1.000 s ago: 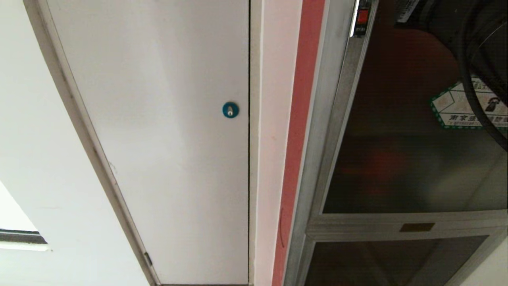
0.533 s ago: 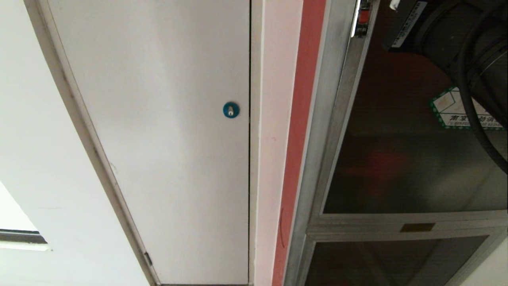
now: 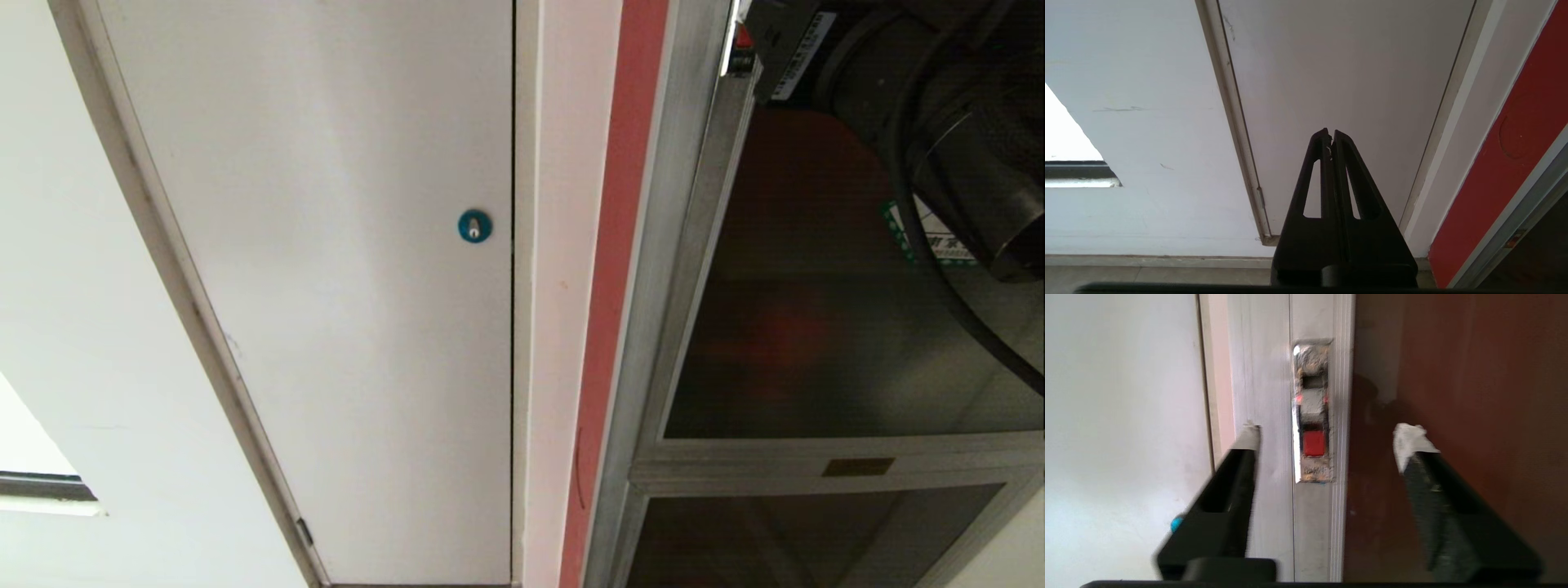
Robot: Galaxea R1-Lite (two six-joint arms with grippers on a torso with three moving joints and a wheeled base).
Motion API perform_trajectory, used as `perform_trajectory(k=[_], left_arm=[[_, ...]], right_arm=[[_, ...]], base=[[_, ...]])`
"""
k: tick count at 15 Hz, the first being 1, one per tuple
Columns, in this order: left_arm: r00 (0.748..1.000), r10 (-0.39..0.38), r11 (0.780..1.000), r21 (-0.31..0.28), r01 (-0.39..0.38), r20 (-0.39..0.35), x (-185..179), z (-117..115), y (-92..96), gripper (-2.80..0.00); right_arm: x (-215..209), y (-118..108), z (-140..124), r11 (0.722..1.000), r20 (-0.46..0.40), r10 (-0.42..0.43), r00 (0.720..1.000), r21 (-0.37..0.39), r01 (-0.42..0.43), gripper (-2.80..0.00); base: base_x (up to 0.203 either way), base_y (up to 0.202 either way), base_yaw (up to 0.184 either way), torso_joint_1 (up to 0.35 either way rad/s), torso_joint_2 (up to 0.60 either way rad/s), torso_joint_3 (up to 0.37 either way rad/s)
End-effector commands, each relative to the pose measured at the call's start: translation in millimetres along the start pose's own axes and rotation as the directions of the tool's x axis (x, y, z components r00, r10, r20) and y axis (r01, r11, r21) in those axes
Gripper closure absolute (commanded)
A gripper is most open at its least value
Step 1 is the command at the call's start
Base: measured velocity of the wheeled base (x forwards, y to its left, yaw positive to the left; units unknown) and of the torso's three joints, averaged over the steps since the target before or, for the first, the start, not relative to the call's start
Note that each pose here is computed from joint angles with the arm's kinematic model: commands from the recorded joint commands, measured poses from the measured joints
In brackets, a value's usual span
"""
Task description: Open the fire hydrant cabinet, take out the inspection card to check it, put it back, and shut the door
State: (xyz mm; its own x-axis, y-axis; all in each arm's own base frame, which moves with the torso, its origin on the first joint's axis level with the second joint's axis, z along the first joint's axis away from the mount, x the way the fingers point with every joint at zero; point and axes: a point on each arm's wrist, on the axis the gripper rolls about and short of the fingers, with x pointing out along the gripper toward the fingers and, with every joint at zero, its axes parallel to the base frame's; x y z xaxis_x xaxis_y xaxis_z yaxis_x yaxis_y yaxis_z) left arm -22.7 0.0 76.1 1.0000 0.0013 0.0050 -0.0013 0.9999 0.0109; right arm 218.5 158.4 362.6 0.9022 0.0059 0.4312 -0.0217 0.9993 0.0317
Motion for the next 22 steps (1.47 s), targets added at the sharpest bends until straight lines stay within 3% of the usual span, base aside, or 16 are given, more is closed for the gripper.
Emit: perform_trajectory(k=[1, 11, 12, 22], left_arm=[[1.0, 0.0, 1.0, 0.0, 0.0, -0.003, 0.2, -0.5, 0.0, 0.0], [1.0, 0.0, 1.0, 0.0, 0.0, 0.0, 0.2, -0.2, 0.0, 0.0], [1.0, 0.0, 1.0, 0.0, 0.0, -0.003, 0.2, -0.5, 0.0, 0.0], [1.0, 0.0, 1.0, 0.0, 0.0, -0.003, 0.2, -0.5, 0.0, 0.0]], right_arm=[[6.0, 5.0, -7.1, 1.0, -0.007, -0.005, 1.0, -0.008, 0.005, -2.8], [33.9, -0.5, -13.5, 0.997, 0.013, -0.072, 0.997, -0.03, 0.072, -2.8], [34.7, -0.1, -13.9, 0.997, 0.014, -0.072, 0.997, -0.03, 0.072, 0.0], [41.7, 4.8, -18.6, 0.997, 0.004, -0.071, 0.997, -0.038, 0.071, 0.0]], base=[[0.0, 0.0, 0.0, 0.0, 0.0, 0.0], [0.0, 0.0, 0.0, 0.0, 0.0, 0.0], [0.0, 0.0, 0.0, 0.0, 0.0, 0.0], [0.0, 0.0, 0.0, 0.0, 0.0, 0.0]])
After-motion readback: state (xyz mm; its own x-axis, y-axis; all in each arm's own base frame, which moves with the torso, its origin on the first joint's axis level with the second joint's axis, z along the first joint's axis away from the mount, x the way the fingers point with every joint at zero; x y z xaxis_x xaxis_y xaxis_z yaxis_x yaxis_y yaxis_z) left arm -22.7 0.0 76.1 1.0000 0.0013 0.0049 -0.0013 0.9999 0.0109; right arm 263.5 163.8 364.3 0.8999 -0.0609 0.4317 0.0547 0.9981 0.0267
